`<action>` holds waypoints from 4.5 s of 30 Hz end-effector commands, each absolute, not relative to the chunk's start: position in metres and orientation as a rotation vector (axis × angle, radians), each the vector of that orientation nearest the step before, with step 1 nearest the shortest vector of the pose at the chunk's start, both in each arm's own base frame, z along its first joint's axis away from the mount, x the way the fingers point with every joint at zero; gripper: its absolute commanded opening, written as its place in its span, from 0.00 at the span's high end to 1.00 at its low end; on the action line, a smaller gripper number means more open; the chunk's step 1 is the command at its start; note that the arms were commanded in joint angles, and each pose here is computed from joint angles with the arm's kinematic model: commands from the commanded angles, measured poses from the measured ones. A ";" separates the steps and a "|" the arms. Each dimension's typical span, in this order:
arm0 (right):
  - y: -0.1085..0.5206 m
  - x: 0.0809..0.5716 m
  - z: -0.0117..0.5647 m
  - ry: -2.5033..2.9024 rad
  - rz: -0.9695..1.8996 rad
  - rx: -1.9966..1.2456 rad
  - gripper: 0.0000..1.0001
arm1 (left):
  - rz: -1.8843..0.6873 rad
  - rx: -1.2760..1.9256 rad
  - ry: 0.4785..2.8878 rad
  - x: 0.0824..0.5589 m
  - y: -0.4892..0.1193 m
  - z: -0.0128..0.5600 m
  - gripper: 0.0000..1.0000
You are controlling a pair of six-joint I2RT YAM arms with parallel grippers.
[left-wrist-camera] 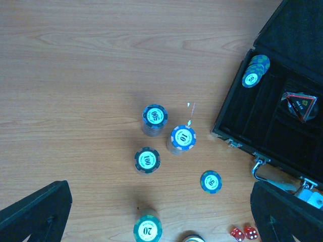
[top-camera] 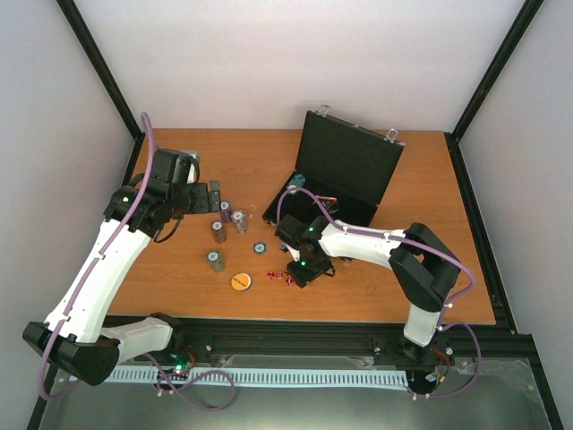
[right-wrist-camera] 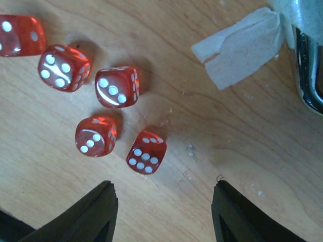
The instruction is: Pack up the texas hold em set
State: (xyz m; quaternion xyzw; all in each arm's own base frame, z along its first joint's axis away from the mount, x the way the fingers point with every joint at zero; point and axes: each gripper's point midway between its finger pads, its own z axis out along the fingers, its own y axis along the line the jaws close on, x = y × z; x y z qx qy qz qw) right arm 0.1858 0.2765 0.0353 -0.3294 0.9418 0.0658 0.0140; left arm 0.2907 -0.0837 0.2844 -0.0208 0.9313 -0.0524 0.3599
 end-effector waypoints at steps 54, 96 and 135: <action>0.253 0.385 0.094 2.734 0.052 -0.325 0.96 | -0.154 -0.090 2.382 0.293 -0.084 0.286 0.00; 0.255 0.435 0.022 2.789 0.074 -0.136 0.97 | -0.115 -0.070 2.420 0.301 -0.085 0.274 0.00; 0.253 0.434 0.018 2.757 0.091 -0.004 0.86 | -0.103 -0.071 2.440 0.298 -0.084 0.266 0.00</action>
